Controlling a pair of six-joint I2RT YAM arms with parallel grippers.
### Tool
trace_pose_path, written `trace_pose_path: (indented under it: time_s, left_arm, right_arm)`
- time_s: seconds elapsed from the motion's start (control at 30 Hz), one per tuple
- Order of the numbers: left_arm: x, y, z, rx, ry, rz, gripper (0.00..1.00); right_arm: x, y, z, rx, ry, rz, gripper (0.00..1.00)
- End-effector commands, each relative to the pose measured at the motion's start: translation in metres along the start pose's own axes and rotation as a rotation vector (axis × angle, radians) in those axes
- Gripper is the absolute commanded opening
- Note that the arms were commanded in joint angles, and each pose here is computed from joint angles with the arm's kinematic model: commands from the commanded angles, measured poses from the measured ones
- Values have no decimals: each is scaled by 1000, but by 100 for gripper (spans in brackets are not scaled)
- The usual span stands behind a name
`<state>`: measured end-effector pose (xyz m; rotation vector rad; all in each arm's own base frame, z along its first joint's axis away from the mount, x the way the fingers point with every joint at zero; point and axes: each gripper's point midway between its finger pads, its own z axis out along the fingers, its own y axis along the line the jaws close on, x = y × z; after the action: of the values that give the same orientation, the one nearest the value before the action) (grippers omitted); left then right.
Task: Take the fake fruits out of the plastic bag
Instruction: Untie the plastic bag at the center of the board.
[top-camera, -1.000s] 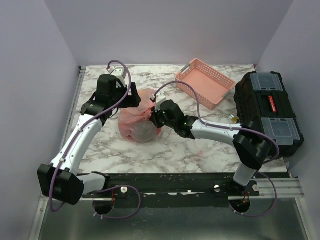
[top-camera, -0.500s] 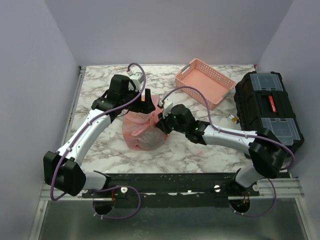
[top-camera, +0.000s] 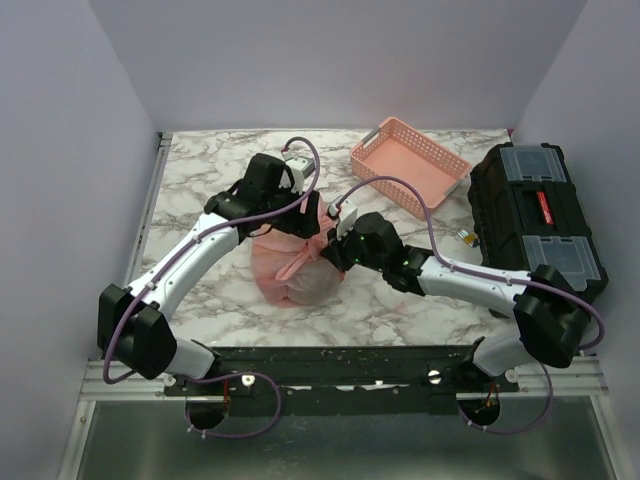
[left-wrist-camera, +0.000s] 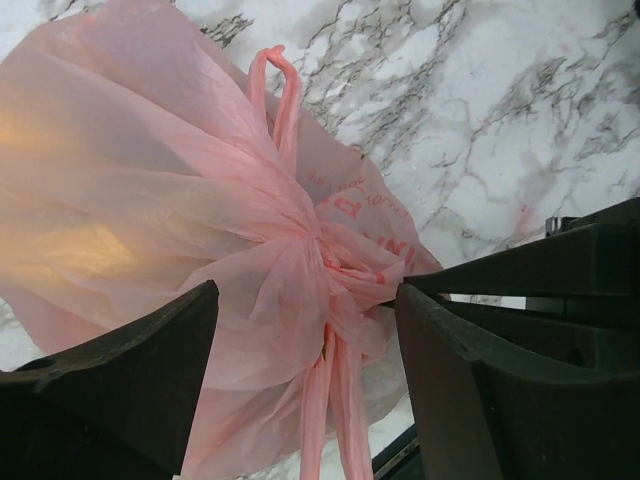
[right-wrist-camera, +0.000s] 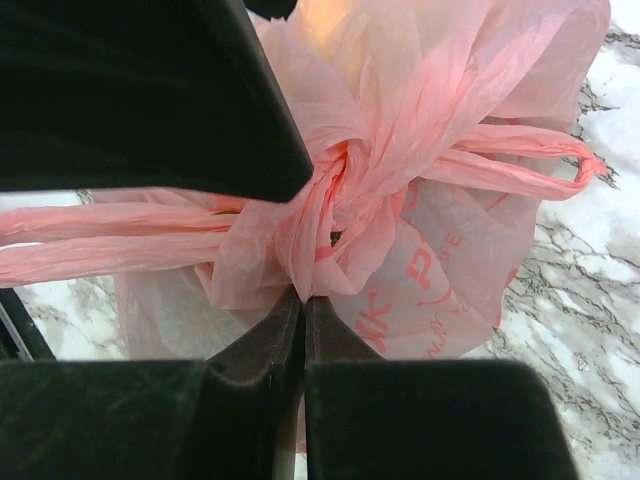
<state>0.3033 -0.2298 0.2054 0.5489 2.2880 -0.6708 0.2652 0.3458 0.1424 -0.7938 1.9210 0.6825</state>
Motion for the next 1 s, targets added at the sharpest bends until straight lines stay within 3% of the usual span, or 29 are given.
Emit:
trace_pose_path:
  time_s: [0.0,0.13,0.33,0.57,0.6,0.77,0.83,0.97]
  left_arm:
    - [5,11,4,-86,48,47,70]
    - [10,20,9,-135,80,38,69]
    - [17,28,17,-171,129,32,57]
    - [19,26,20,-153,145,39,53]
    - [19,27,20,-157,145,40,49]
    - [13,35,15,-213,125,54,9]
    - [10,44,10,-268,105,56,1]
    - [-1,69,-6,-441,43,39,0]
  right_arm:
    - [-3,2,-4,-16,-17,8,6]
    - [-4,3,-8,-18,-24,15,6]
    - [-5,4,-12,-20,-35,20,6]
    - [-5,7,-12,-37,-44,40,6]
    - [-4,7,-11,-37,-43,41,6]
    - [-3,7,-13,-34,-42,44,6]
    - [-3,7,-15,-32,-44,47,6]
    - [1,6,-21,-26,-46,62,6]
